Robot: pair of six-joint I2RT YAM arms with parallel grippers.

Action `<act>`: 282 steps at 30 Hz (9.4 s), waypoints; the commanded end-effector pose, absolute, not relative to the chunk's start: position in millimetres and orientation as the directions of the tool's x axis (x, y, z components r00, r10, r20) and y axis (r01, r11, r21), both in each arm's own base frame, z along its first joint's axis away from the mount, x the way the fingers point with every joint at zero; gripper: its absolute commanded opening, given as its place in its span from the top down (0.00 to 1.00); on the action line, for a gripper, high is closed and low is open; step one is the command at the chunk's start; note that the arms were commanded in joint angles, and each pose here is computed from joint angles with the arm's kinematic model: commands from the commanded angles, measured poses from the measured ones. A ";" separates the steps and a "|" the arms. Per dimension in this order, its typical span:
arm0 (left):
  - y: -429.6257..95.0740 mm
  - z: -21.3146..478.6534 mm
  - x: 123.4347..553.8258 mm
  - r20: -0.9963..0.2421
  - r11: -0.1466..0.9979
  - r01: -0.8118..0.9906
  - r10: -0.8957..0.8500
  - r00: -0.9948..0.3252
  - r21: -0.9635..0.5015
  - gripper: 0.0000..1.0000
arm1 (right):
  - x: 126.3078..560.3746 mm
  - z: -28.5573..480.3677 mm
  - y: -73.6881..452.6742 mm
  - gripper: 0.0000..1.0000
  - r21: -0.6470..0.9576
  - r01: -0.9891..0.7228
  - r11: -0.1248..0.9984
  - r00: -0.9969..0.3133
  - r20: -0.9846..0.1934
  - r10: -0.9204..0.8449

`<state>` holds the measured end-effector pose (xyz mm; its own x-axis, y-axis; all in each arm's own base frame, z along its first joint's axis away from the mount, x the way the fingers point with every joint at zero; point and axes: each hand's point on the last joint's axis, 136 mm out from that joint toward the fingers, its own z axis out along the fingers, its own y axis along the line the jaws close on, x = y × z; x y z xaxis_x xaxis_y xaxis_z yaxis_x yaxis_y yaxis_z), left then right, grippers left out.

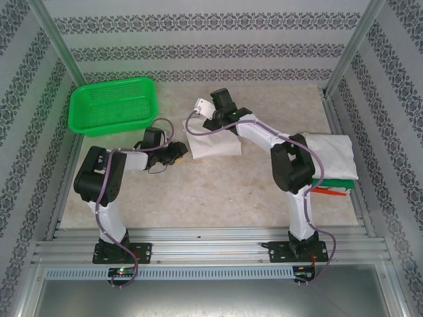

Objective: Fold and stack the t-shirts

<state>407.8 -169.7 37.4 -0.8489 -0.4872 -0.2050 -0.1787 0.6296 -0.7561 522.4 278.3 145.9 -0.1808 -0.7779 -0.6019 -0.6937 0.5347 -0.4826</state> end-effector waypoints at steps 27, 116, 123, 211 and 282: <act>-199.7 31.4 422.0 -0.206 0.704 -0.200 -0.446 -0.871 -0.681 0.58 | 505.5 51.1 182.2 0.73 0.402 -0.109 0.909 -0.882 -0.460 0.098; -233.3 31.1 416.3 -0.352 0.784 0.058 -0.210 -0.912 -0.619 0.54 | 436.1 54.0 267.2 0.55 0.695 -0.182 0.695 -0.896 -0.408 0.173; -226.6 46.3 415.7 -0.416 0.774 0.070 -0.259 -0.872 -0.629 0.27 | 438.6 56.8 259.1 1.00 0.665 -0.220 0.714 -0.897 -0.426 0.121; -352.1 160.4 359.2 -0.967 0.453 0.879 0.117 -0.226 -0.151 0.00 | 310.1 186.5 -170.3 1.00 -0.333 -0.001 0.943 -0.887 -0.435 -0.155; -291.5 174.1 378.6 -0.965 0.695 0.718 0.166 -0.204 -0.033 0.00 | 346.5 190.8 -71.2 0.02 -0.166 0.156 0.974 -0.646 -0.763 -0.027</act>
<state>370.8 -317.5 168.5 -0.2257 0.1157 -0.9673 0.7862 0.6080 -0.1107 340.8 -89.0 165.7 -0.7405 0.0277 -0.6714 0.1823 0.9700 -0.1610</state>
